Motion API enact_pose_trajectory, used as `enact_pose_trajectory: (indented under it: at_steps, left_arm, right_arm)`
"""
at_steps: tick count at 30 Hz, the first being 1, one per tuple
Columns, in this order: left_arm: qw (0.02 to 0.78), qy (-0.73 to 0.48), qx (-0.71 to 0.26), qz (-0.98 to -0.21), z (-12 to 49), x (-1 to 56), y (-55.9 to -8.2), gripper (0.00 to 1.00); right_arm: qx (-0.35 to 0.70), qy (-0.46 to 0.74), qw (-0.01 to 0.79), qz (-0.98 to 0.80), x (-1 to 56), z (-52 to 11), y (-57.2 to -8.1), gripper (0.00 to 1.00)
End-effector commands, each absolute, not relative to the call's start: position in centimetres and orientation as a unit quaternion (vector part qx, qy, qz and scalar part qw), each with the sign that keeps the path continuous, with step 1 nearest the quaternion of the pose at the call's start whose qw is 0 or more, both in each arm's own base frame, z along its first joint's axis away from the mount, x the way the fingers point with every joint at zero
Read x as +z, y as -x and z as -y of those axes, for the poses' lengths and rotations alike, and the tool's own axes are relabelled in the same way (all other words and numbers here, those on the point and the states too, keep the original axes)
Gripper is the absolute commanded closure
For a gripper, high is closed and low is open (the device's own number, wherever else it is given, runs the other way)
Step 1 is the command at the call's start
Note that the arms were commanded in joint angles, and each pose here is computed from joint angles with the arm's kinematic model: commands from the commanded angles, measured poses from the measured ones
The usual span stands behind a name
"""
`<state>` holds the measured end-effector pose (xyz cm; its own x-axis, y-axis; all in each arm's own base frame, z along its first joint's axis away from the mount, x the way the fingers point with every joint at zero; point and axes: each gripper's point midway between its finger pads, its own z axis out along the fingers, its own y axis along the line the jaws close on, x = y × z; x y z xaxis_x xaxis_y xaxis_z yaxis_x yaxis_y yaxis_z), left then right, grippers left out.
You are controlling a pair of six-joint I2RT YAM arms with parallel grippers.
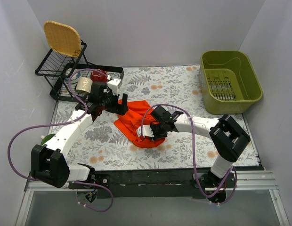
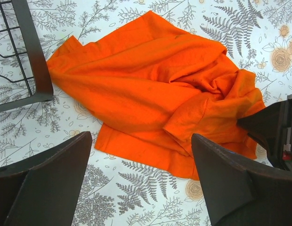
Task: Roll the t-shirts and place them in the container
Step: Flatten out the T-shirt at the center of the board.
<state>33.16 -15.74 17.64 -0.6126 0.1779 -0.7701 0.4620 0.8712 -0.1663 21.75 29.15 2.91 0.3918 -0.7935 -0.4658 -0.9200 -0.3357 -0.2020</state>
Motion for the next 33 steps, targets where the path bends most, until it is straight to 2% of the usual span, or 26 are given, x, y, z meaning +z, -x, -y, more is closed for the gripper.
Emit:
enact_pose_trajectory:
  at_steps: [1, 2, 6, 8, 13, 18, 19, 20, 21, 24, 26, 28, 33]
  left_arm:
    - [0.429, -0.184, -0.168, -0.868, 15.0, 19.9, -33.7, 0.14]
    - [0.436, -0.191, -0.163, -0.864, 14.8, 20.3, -34.1, 0.13]
    - [0.448, -0.212, -0.153, -0.855, 14.8, 20.8, -34.7, 0.13]
    - [0.448, -0.224, -0.156, -0.852, 15.0, 20.8, -34.7, 0.13]
    - [0.430, -0.261, -0.154, -0.851, 15.1, 19.3, -34.2, 0.13]
    - [0.393, -0.285, -0.153, -0.861, 14.9, 16.5, -33.3, 0.13]
    - [0.383, -0.285, -0.155, -0.865, 15.0, 16.1, -33.2, 0.14]
    - [0.382, -0.284, -0.152, -0.866, 14.9, 16.1, -33.4, 0.14]
    - [0.380, -0.280, -0.153, -0.868, 15.0, 16.2, -33.4, 0.14]
    - [0.388, -0.273, -0.159, -0.866, 15.1, 17.2, -33.4, 0.14]
    - [0.387, -0.270, -0.164, -0.866, 15.2, 17.4, -33.1, 0.13]
    - [0.383, -0.267, -0.168, -0.868, 15.2, 17.1, -32.7, 0.14]
    - [0.382, -0.246, -0.187, -0.871, 15.3, 16.6, -31.9, 0.12]
  right_arm:
    - [0.094, 0.780, 0.281, -0.551, 7.1, -29.9, -24.9, 0.83]
    - [0.090, 0.770, 0.305, -0.554, 9.7, -30.2, -25.7, 0.84]
    - [0.096, 0.719, 0.308, -0.616, 14.3, -27.6, -26.2, 0.87]
    - [0.110, 0.655, 0.324, -0.674, 16.1, -25.4, -27.6, 0.97]
    - [0.143, 0.474, 0.322, -0.807, 15.6, -17.8, -32.0, 0.99]
    - [0.151, 0.350, 0.320, -0.867, 13.5, -12.5, -34.9, 0.99]
    - [0.147, 0.348, 0.322, -0.868, 13.8, -12.2, -35.3, 0.95]
    - [0.140, 0.359, 0.314, -0.868, 13.7, -11.9, -35.1, 0.86]
    - [0.141, 0.365, 0.320, -0.863, 14.4, -12.1, -35.2, 0.69]
    - [0.151, 0.414, 0.361, -0.822, 18.3, -14.3, -35.2, 0.53]
    - [0.156, 0.458, 0.381, -0.787, 20.1, -16.2, -34.3, 0.53]
    - [0.170, 0.547, 0.372, -0.730, 20.2, -19.6, -31.3, 0.52]
    - [0.170, 0.735, 0.302, -0.582, 15.5, -25.3, -23.3, 0.50]
